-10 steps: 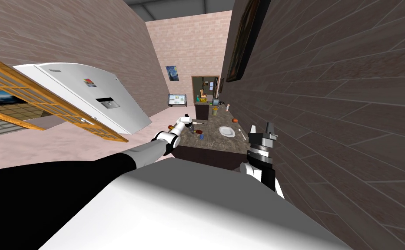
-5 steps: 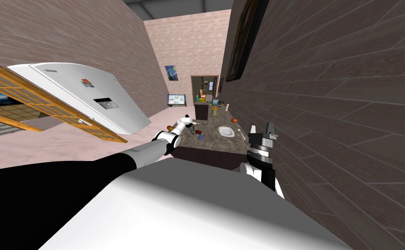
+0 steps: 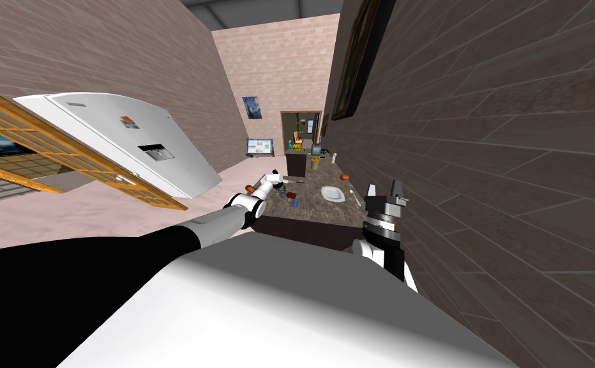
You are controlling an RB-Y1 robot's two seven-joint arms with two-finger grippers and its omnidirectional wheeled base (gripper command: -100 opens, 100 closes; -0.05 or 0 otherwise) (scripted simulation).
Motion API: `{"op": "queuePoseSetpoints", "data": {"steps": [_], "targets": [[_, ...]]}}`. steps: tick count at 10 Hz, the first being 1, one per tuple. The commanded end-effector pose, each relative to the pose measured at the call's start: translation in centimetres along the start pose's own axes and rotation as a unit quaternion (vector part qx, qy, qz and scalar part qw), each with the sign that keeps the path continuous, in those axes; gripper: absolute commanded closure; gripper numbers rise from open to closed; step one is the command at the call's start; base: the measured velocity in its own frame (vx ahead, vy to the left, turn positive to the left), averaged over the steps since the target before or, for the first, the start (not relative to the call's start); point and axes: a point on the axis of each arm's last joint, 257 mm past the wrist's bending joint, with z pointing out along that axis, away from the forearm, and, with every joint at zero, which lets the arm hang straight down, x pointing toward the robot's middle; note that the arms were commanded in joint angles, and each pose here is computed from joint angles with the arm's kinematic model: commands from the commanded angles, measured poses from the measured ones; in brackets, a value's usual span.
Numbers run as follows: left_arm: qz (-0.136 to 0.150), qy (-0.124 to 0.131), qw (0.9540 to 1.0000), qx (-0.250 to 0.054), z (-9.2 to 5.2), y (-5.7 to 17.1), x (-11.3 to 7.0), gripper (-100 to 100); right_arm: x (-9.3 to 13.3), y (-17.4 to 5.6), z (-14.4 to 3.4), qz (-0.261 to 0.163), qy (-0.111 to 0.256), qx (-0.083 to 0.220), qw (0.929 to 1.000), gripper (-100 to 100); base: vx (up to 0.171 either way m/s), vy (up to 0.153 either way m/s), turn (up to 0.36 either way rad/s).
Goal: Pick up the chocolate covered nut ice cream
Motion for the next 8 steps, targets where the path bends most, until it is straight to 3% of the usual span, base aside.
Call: {"op": "queuePoseSetpoints", "data": {"steps": [1, 3, 4, 5, 7, 8], "targets": [[0.000, 0.000, 1.0000, 0.000, 0.0, 0.0, 0.0, 100, 0.0, 0.0, 0.0, 0.000, 0.000, 0.000, 1.0000, 0, 0.000, 0.000, 0.000], [0.000, 0.000, 1.0000, -0.001, 0.0, 0.1, 0.0, 100, 0.0, 0.0, 0.0, 0.000, 0.000, 0.000, 1.0000, 0, 0.000, 0.000, 0.000], [0.001, 0.000, 1.0000, -0.001, 0.0, 0.1, 0.0, 0, 0.0, 0.0, 0.0, 0.000, 0.000, 0.000, 1.0000, 0, 0.000, 0.000, 0.000], [0.000, 0.000, 1.0000, -0.006, -0.9, -0.3, 0.1, 100, 0.0, 0.0, 0.0, 0.000, 0.000, 0.000, 1.0000, 0, -0.003, 0.004, -0.016], [0.001, 0.000, 1.0000, -0.004, -1.0, -0.4, 0.2, 100, 0.0, 0.0, 0.0, 0.000, 0.000, 0.000, 1.0000, 0, -0.002, 0.004, -0.007], [0.001, 0.000, 1.0000, -0.005, -1.0, -0.4, 0.3, 0, 0.0, 0.0, 0.0, 0.000, 0.000, 0.000, 1.0000, 0, 0.000, 0.000, 0.000]]}}
